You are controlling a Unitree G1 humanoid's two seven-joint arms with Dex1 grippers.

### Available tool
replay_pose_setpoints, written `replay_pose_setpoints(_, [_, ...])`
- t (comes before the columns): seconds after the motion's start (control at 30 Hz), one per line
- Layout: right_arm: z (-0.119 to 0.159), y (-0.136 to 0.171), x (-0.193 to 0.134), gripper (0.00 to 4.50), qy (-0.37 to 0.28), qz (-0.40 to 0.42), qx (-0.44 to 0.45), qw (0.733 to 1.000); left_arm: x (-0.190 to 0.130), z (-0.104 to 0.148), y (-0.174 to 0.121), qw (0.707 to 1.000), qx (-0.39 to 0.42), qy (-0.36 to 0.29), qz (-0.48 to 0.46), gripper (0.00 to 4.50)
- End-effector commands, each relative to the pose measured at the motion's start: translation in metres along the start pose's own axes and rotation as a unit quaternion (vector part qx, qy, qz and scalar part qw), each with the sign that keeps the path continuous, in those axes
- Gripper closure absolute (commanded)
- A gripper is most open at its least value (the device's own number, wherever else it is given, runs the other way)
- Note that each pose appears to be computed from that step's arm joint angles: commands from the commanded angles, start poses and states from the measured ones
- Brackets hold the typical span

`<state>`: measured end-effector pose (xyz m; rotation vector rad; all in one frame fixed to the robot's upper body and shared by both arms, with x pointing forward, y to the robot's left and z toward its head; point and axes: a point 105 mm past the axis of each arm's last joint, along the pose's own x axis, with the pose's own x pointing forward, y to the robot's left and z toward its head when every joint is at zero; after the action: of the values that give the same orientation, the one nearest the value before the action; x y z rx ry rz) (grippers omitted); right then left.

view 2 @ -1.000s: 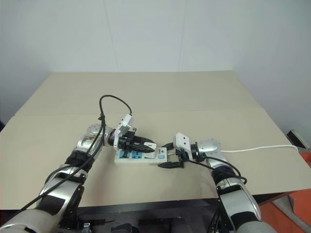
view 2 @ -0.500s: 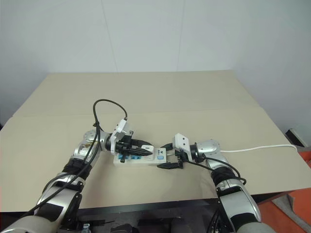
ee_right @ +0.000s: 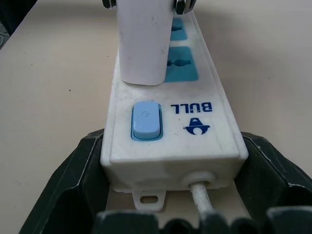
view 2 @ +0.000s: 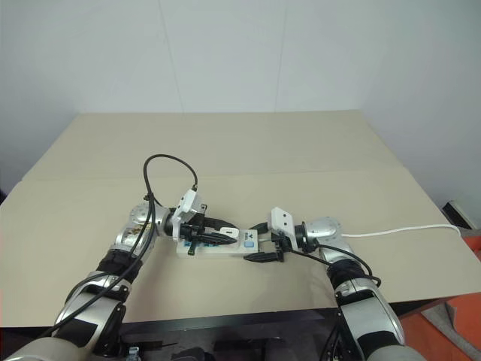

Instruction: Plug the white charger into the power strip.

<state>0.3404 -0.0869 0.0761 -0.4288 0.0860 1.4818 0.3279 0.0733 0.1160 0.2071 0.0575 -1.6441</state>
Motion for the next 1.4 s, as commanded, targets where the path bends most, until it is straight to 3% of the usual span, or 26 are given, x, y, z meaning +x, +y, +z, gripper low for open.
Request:
replay_pose_setpoints(0.03, [-0.013, 0.005, -0.005, 1.08, 0.025, -0.001, 0.014, 1.000, -0.008, -0.029, -0.007, 0.997, -0.065, 0.039, 0.007, 3.48])
replay_pose_setpoints(0.33, [-0.014, 0.005, -0.004, 1.08, 0.027, -0.003, 0.015, 1.000, -0.008, -0.018, -0.004, 0.999, -0.051, 0.014, 0.013, 0.51])
replay_pose_setpoints(0.4, [-0.014, 0.005, -0.003, 1.08, 0.027, -0.003, 0.016, 0.999, -0.010, -0.015, -0.004, 0.999, -0.048, 0.008, 0.013, 0.03])
replay_pose_setpoints(0.63, [-0.014, 0.004, -0.006, 1.08, 0.024, -0.008, 0.022, 0.999, -0.042, 0.015, -0.010, 1.000, -0.026, -0.005, 0.011, 0.03])
replay_pose_setpoints(0.83, [-0.014, 0.003, -0.013, 1.08, 0.027, -0.007, 0.027, 0.999, -0.084, 0.033, -0.009, 0.996, -0.015, -0.014, 0.084, 0.03])
replay_pose_setpoints(0.93, [-0.011, 0.001, -0.022, 0.09, 0.025, -0.007, 0.029, 0.999, -0.104, 0.033, -0.017, 0.991, -0.015, -0.015, 0.129, 0.00])
replay_pose_setpoints(1.1, [-0.003, -0.002, -0.036, 0.04, 0.025, -0.015, 0.002, 1.000, -0.119, 0.028, -0.037, 0.986, -0.023, -0.008, 0.165, 0.00])
replay_pose_setpoints(1.23, [0.011, 0.002, -0.059, 0.04, 0.029, -0.011, -0.027, 0.999, -0.132, 0.028, -0.050, 0.980, -0.026, 0.002, 0.197, 0.00])
replay_pose_setpoints(1.4, [0.030, 0.012, -0.112, 0.04, 0.052, -0.024, -0.043, 0.997, -0.154, 0.031, -0.065, 0.972, -0.029, 0.029, 0.233, 0.00])
